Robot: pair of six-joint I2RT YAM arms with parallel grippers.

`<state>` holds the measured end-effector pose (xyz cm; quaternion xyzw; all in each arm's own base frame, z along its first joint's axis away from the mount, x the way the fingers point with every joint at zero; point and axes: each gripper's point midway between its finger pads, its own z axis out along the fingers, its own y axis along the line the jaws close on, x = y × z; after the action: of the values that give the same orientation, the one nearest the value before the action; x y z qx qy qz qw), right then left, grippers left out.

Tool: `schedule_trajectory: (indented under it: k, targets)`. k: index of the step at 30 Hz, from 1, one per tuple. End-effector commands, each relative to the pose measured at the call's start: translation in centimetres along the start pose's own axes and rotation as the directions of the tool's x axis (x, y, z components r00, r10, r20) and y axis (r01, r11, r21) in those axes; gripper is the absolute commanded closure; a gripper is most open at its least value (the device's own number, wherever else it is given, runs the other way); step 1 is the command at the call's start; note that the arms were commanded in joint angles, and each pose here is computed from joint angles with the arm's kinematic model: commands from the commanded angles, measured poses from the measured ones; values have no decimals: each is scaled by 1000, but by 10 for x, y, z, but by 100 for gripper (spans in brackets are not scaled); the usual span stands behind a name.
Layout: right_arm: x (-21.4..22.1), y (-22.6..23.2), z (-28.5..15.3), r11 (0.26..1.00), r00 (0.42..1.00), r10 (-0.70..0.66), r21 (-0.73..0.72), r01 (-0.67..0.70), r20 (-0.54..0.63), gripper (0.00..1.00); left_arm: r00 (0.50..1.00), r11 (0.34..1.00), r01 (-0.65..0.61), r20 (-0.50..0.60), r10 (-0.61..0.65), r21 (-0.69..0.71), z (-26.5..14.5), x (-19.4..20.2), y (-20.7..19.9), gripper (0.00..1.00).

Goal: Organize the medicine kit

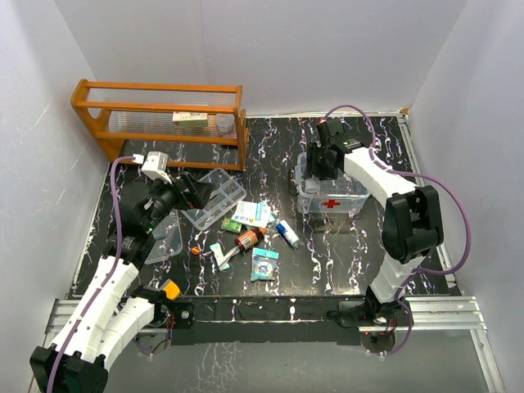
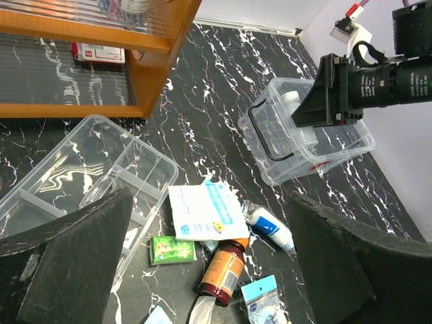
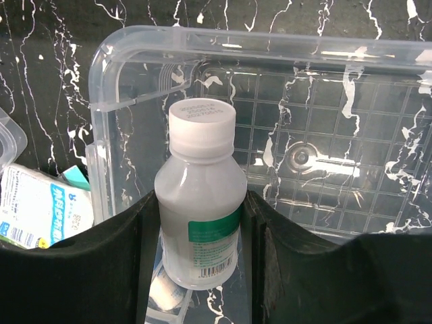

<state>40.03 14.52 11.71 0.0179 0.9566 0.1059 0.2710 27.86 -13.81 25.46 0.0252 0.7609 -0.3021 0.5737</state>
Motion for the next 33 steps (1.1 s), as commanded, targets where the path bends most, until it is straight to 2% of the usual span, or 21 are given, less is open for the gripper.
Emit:
schedule_trajectory:
  k: [1,9,12,17,30,33]
  targets:
    - [-13,4,2,1000,999,24,-15,-24,22,66,999,999,-25,49,24,31,-7,-18,-12,3]
    - [9,6,7,998,999,35,-44,-37,-33,65,999,999,-22,41,21,36,-6,-16,-12,2]
    - [21,12,13,996,996,27,-84,-34,-83,61,999,999,-31,37,29,39,-6,-16,-13,2]
    - [35,7,23,997,990,39,-61,-48,-134,60,997,998,-53,54,52,18,-9,-21,-10,2]
    - [51,14,41,996,981,49,-60,-62,-186,56,998,999,-52,38,52,3,-6,-18,-6,2]
    - [53,15,43,996,981,57,-54,-68,-187,53,998,999,-54,39,54,1,-6,-18,-6,2]
